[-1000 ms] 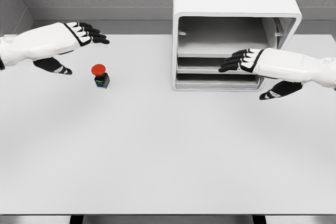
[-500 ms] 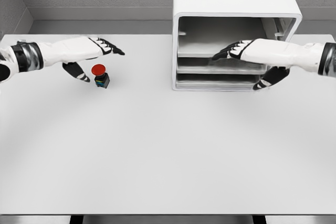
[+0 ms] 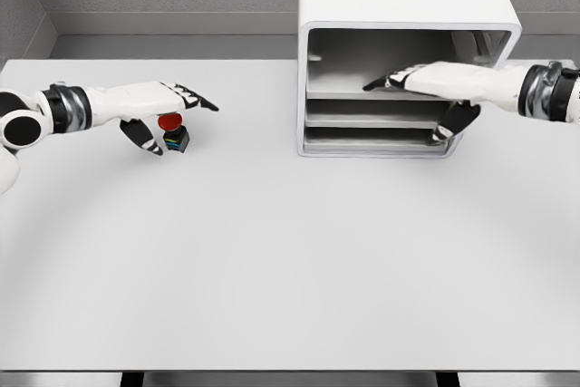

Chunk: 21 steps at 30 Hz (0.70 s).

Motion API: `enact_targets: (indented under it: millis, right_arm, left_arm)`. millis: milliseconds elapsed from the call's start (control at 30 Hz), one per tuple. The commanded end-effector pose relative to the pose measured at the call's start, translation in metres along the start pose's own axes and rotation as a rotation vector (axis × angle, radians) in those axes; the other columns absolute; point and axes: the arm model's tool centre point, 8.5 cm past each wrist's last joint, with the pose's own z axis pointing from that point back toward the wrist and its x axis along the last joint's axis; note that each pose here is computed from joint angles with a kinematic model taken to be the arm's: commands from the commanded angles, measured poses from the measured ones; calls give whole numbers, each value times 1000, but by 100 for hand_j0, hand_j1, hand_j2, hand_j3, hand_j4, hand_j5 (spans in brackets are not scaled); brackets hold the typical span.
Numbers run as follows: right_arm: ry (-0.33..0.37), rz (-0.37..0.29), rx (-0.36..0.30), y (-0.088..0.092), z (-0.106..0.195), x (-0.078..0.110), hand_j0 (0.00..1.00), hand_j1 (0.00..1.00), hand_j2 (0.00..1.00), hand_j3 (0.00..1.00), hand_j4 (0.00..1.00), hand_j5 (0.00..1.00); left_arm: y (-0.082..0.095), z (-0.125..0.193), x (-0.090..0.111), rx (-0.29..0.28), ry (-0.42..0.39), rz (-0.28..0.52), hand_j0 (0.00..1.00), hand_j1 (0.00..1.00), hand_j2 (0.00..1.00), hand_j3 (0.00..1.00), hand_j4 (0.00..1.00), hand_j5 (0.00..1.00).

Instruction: Slide open multi-storey tabletop storage cabinets and put open load switch and slide close multi-storey tabletop storage cabinets

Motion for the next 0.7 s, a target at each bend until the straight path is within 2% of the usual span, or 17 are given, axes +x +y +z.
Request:
enact_targets:
  millis: [0,33,100,133,167,233,333,400,500,667]
  right_arm:
    - [-6,15,15,4,-5,3,100,100,100,100,100,100]
    - [-10,20,16,3,-6,4,100,100,100,100,100,100]
    - [-35,40,16,3,-6,9,100,100,100,100,100,100]
    - [-44,48,16,2,-6,12,100,100,100,100,100,100]
    - [-57,61,16,1,-5,18,100,100,100,100,100,100]
    - [-80,82,14,-1,-5,27,100,100,100,100,100,100]
    - [-94,109,18,-2,1,32,100,100,100,100,100,100]
    - [-103,123,20,-2,4,35,100,100,100,100,100,100]
    - [-127,146,28,1,9,41,100,100,100,100,100,100]
    - [-131,134,64,17,14,38,100,100,100,100,100,100]
  left_arm:
    - [-4,1,-5,-11,17,6,95,95,95,95,95,95]
    - [-4,1,-5,-11,17,6,94,94,94,94,94,94]
    - [-3,1,-5,-8,16,8,88,88,88,88,88,88]
    - [-3,1,-5,-6,15,10,83,83,83,83,83,83]
    - [-2,1,-4,-3,13,13,73,73,73,73,73,73]
    - [-2,0,-4,-2,11,13,70,70,70,70,70,70]
    - [-3,2,-5,-3,15,13,51,51,51,51,51,51]
    - [-3,3,-6,-4,17,12,46,46,46,46,46,46]
    - [-3,4,-6,-5,20,12,45,45,45,45,45,45]
    - [0,5,-2,18,-1,22,44,44,44,44,44,44]
